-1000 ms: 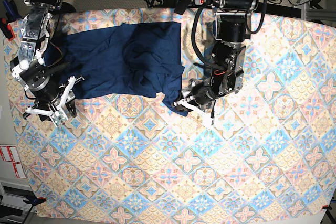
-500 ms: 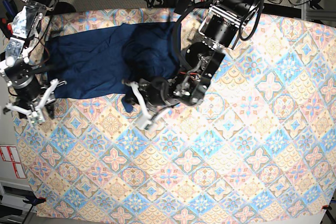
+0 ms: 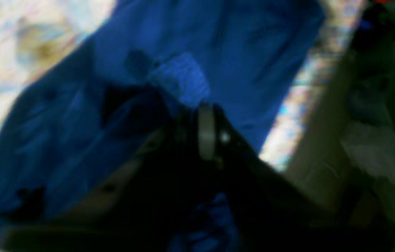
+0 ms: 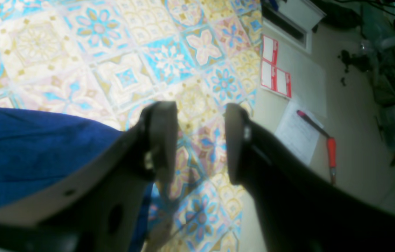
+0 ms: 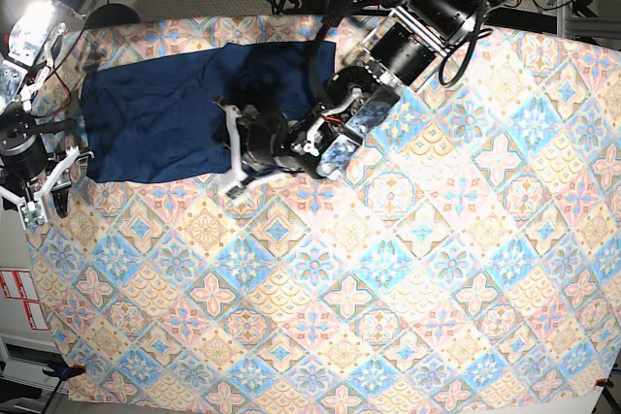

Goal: Fold the T-shirt properly
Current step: 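Lift the sleeve with the left gripper and fold it over the shirt body, then grasp the shirt side edge with the left gripper and fold it inward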

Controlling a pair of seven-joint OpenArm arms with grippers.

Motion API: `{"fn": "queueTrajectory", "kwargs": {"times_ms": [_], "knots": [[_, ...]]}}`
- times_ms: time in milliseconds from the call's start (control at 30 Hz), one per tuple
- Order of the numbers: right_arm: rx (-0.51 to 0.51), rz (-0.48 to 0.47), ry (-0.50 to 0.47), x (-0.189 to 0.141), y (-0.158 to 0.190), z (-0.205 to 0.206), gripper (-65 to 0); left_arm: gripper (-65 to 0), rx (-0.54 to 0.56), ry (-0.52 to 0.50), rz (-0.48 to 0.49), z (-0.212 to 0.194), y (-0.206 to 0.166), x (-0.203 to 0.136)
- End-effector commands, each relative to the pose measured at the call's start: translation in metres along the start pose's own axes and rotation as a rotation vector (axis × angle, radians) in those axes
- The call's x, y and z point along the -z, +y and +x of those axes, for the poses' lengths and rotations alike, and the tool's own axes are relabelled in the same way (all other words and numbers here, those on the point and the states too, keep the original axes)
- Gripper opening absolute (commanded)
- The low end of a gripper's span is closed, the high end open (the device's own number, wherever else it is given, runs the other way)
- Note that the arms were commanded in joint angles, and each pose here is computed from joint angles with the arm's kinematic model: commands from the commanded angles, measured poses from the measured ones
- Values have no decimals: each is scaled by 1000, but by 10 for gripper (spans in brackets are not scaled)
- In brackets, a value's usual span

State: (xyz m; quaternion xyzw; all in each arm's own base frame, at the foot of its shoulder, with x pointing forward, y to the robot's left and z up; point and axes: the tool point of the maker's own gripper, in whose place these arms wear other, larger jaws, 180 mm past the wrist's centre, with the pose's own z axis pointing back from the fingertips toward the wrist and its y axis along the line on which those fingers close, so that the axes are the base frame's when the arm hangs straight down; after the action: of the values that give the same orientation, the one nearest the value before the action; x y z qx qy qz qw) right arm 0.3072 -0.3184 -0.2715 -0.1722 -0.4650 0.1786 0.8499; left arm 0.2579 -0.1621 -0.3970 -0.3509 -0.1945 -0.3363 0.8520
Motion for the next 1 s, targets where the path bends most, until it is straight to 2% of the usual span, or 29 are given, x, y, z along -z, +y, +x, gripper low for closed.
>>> {"fn": "queueTrajectory", "kwargs": {"times_ms": [0,133,300,467,667,733,800,967], "knots": [[-13,-21,-50,-3,-9,15,-432,-502,19,-49,-3,19,0,-7],[-14,-19,-48,-3,-9,15,-432,-356,47,-133,5,25,-2,-28],[-15,-18,-46,-3,-8,15,-432,-351,-63,-310,38,39,12,-68],[-16,-19,-47,-3,-8,15,-432,-351,-162,-376,115,11,36,-102],[-16,-19,-47,-3,-8,15,-432,-351,-390,-462,161,-25,69,-133],[-15,-17,-47,-3,-7,15,-432,-351,-436,-488,174,-31,78,-141],[-5,-8,-57,-3,-6,17,-432,-351,-467,-485,191,-37,87,-141],[58,36,-126,-5,0,29,-432,-351,-559,-440,158,-45,97,-112]]}}
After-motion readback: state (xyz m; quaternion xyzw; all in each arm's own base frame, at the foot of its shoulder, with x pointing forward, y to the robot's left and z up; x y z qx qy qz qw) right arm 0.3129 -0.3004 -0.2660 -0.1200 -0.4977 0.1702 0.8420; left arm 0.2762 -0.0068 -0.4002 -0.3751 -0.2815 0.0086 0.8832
